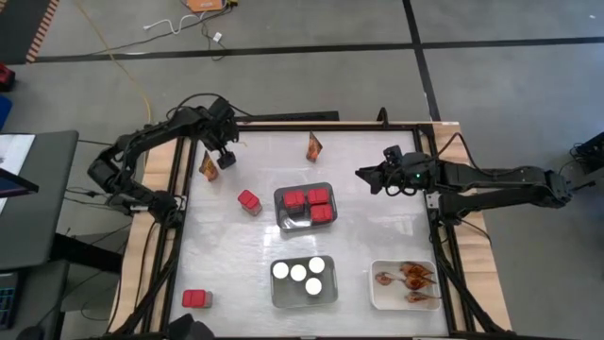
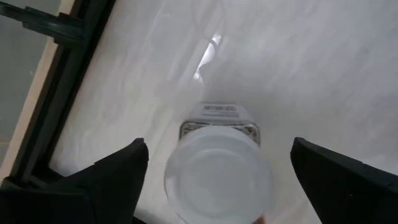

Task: Sort spices by type
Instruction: Put the white seasoning bottle into the gray bin

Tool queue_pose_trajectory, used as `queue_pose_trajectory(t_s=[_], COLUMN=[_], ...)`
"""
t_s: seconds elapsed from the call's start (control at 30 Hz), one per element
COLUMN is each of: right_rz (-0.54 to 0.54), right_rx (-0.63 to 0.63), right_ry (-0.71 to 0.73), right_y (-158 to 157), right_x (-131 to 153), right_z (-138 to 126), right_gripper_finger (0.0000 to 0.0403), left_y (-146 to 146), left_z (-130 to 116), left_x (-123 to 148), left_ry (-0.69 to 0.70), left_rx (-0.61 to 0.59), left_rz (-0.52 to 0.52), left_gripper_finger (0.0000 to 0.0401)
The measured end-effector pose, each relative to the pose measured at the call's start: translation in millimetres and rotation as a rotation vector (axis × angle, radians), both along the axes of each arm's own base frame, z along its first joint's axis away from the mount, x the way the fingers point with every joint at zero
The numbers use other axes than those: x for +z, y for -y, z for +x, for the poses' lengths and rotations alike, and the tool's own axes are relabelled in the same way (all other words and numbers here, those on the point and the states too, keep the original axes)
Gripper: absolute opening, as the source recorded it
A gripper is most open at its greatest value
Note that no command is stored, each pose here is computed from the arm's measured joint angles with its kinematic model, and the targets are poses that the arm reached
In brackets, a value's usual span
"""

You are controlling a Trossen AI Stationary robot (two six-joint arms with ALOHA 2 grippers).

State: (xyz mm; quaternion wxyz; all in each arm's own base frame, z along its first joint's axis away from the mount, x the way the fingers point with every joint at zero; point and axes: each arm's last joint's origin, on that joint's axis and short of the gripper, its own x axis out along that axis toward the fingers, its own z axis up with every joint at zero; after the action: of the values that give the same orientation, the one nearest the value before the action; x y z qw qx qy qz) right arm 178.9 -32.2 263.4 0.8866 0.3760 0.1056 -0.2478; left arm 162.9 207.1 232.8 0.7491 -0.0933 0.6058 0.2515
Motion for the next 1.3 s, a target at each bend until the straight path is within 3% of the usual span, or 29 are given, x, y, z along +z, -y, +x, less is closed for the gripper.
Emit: queue_pose_trajectory(t_s=[0.33, 0.73, 0.93, 1.13, 1.3], right_rz=[0.016, 0.038, 0.038, 0.038, 0.036], right_rx=[-0.005, -0.014, -0.014, -0.013, -0.013], right_ry=[0.007, 0.016, 0.016, 0.016, 0.015], right_y=[-0.5, -0.5, -0.5, -0.5, -0.4], right_x=[0.0, 0.0, 0.0, 0.0, -0.1], right_z=[0.1, 0.2, 0.1, 0.1, 0.1], right_gripper_finger=[0.016, 0.016, 0.016, 0.016, 0.016], left_y=[-0.8, -12.5, -11.5, -6.3, 11.7], left_z=[0.2, 7.6, 6.9, 7.4, 20.0], left_x=[-0.5, -34.6, -36.1, -33.4, -10.5], left_ry=[-0.006, -0.127, -0.142, -0.158, -0.114], left_rx=[-0.026, 0.022, 0.041, 0.122, 0.238], left_rz=[0.01, -0.082, -0.099, -0.142, -0.131], left_gripper_finger=[0.0298, 0.0273, 0.0193, 0.0192, 0.0192])
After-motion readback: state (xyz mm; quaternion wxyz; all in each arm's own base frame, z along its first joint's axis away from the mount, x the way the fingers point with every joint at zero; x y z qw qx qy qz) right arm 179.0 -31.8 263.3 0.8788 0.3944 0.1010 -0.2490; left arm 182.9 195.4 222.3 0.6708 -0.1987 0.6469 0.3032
